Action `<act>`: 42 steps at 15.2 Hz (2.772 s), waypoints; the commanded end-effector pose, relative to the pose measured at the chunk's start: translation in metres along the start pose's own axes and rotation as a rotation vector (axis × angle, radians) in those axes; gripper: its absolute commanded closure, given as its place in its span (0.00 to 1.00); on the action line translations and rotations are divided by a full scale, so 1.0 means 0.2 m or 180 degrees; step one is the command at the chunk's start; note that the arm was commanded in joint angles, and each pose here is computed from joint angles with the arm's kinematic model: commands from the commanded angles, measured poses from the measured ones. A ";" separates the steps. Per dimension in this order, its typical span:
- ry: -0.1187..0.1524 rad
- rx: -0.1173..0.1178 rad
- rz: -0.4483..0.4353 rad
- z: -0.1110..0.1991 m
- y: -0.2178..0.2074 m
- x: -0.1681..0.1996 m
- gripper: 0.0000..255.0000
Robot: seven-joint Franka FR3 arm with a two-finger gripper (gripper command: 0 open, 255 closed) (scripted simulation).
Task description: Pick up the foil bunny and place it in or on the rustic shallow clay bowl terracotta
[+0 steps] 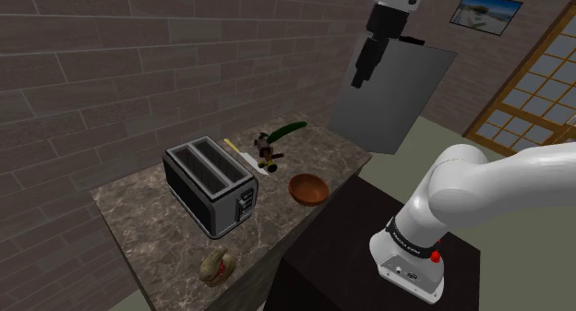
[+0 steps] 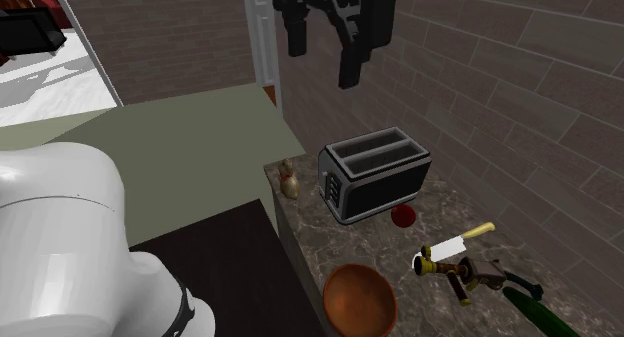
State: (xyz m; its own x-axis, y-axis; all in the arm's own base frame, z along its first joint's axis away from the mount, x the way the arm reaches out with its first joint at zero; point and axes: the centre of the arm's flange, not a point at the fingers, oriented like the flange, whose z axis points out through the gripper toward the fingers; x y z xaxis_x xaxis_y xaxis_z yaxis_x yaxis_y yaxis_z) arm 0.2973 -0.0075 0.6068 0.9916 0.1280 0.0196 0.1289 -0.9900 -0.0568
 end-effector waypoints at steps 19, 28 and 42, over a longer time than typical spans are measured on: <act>0.0028 0.0444 0.0240 1.03 -0.46 0.21 0.00; 0.0042 0.0666 0.0360 1.51 -0.74 0.34 0.00; 0.0063 0.1011 0.0547 2.22 -1.22 0.55 0.00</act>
State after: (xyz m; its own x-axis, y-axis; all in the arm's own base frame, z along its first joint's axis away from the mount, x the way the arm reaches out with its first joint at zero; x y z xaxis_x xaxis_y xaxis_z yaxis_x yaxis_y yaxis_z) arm 0.3779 0.2680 0.1888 0.9993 -0.0371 0.0028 -0.0336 -0.9321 -0.3607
